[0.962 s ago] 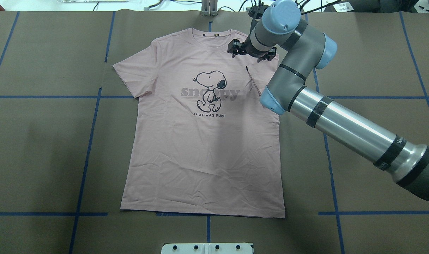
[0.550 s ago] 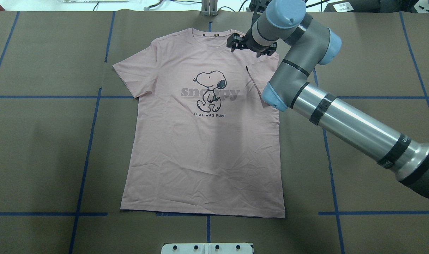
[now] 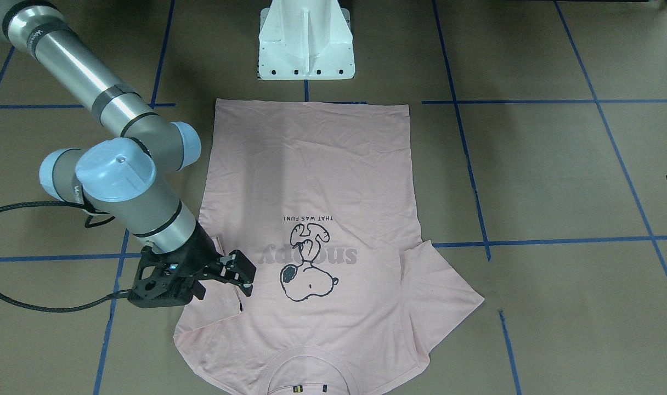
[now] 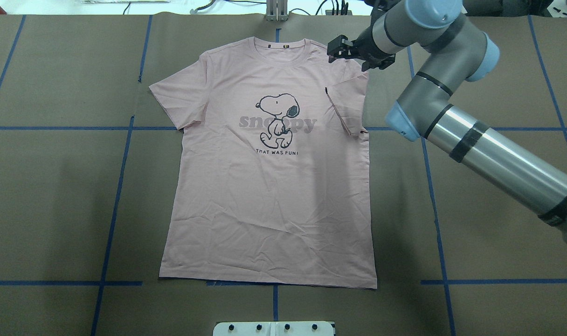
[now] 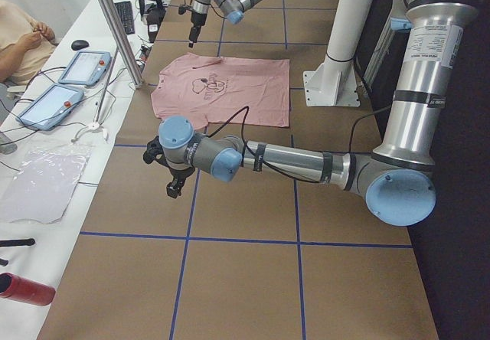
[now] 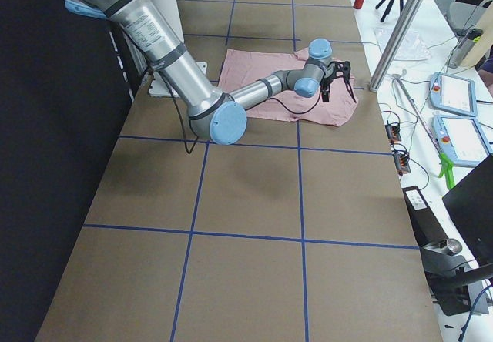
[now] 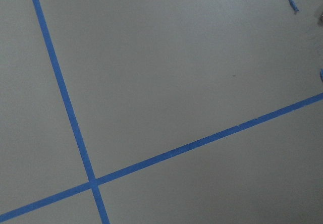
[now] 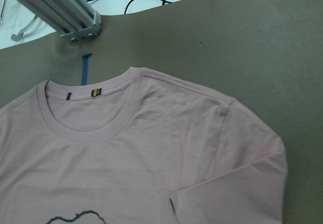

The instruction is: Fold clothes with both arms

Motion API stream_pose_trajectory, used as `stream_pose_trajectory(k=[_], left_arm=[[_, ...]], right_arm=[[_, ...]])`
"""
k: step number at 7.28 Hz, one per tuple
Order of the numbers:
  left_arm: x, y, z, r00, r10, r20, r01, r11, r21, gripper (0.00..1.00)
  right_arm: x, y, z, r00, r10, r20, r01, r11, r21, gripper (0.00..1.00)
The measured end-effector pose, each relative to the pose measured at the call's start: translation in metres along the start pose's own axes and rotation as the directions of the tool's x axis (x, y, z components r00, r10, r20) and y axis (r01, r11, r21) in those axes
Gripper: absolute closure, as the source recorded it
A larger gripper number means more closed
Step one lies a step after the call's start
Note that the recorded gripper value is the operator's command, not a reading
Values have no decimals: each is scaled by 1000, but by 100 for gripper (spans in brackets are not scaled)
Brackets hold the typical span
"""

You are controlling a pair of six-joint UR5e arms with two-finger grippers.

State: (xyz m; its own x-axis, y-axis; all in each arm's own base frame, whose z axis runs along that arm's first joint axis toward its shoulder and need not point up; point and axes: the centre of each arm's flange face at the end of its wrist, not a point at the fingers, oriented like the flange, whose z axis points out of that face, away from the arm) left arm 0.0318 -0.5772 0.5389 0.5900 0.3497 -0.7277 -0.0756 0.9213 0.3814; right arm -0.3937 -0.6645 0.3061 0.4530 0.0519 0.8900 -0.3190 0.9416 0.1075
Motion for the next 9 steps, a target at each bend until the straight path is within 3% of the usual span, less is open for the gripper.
stream_pose_trajectory(k=[2,4,6,8,9], left_arm=[[74,-33,50,996,-44,-73,44,999,4,3],[154,-90,122,987,-96,-127,89,994,-59,7],[203,-137,172,991,-109,-82,104,993,-55,16],[225,-152,210,993,-111,-33,110,994,-17,30],[233,-154,222,992,-122,-19,121,993,-10,31]], right_arm=[[75,-28,-49,1000,10,9,-10,999,-30,0],[156,-48,-96,999,-28,15,29,998,-60,0],[198,-47,-118,998,-53,19,54,996,-69,0],[211,-45,-125,999,-53,15,53,996,-67,0],[215,-43,-125,999,-51,13,52,996,-66,0]])
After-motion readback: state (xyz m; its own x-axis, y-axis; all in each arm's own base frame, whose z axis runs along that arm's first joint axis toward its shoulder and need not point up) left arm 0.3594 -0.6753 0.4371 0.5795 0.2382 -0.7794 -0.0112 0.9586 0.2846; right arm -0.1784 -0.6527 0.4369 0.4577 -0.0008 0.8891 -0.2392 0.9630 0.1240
